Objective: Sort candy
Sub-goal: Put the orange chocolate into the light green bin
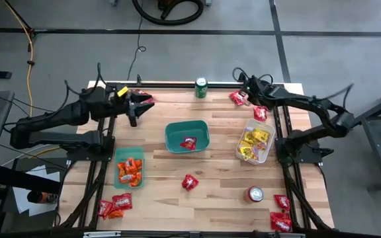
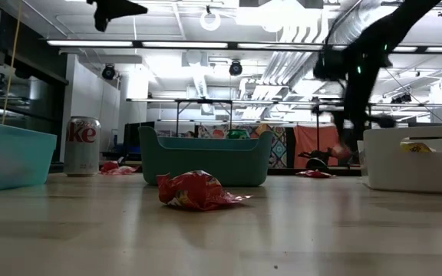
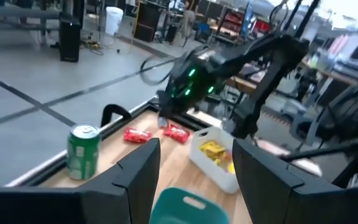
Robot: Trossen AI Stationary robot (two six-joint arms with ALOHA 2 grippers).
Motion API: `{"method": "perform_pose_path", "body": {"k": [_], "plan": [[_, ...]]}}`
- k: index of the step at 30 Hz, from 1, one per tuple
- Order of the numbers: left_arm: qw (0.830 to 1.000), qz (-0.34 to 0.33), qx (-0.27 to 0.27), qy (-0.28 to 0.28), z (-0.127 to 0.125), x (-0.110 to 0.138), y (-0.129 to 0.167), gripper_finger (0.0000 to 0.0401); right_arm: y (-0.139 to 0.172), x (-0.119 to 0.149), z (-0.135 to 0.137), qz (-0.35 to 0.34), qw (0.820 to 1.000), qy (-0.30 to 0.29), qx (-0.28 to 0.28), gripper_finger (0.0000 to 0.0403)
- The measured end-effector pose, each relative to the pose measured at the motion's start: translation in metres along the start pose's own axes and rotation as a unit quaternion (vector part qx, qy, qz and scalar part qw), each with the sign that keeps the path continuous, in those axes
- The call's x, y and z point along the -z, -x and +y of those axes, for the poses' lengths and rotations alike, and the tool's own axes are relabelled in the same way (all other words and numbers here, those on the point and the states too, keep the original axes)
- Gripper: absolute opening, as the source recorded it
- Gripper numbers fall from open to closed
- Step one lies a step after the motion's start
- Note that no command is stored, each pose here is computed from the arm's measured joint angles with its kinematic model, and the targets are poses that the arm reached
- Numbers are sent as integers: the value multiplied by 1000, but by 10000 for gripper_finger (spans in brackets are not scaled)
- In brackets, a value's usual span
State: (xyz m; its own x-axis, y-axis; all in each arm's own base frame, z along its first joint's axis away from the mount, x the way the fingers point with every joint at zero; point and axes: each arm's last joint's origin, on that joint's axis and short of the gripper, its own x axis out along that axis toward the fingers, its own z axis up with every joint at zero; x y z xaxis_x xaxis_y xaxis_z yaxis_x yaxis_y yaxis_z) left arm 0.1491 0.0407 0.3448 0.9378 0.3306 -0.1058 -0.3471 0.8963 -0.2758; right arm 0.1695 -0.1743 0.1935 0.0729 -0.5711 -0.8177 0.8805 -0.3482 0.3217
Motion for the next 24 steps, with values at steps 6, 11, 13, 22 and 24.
{"method": "perform_pose_path", "body": {"k": [6, 11, 13, 22, 24], "plan": [[998, 17, 1, -52, 2, 9, 1, 188, 73, 22, 41, 15, 942, 210, -262, 7], [995, 11, 82, -56, 2, 29, -17, 188, 129, 63, 58, 49, 849, 255, -461, 3], [992, -9, 123, -32, 2, 38, -25, 188, 145, 79, 62, 39, 810, 283, -512, 3], [978, 4, 207, 7, -26, 63, -67, 188, 194, 119, 62, -49, 679, 356, -640, 4], [979, 8, 203, -10, -41, 63, -79, 188, 199, 123, 60, -54, 663, 366, -651, 4]]}}
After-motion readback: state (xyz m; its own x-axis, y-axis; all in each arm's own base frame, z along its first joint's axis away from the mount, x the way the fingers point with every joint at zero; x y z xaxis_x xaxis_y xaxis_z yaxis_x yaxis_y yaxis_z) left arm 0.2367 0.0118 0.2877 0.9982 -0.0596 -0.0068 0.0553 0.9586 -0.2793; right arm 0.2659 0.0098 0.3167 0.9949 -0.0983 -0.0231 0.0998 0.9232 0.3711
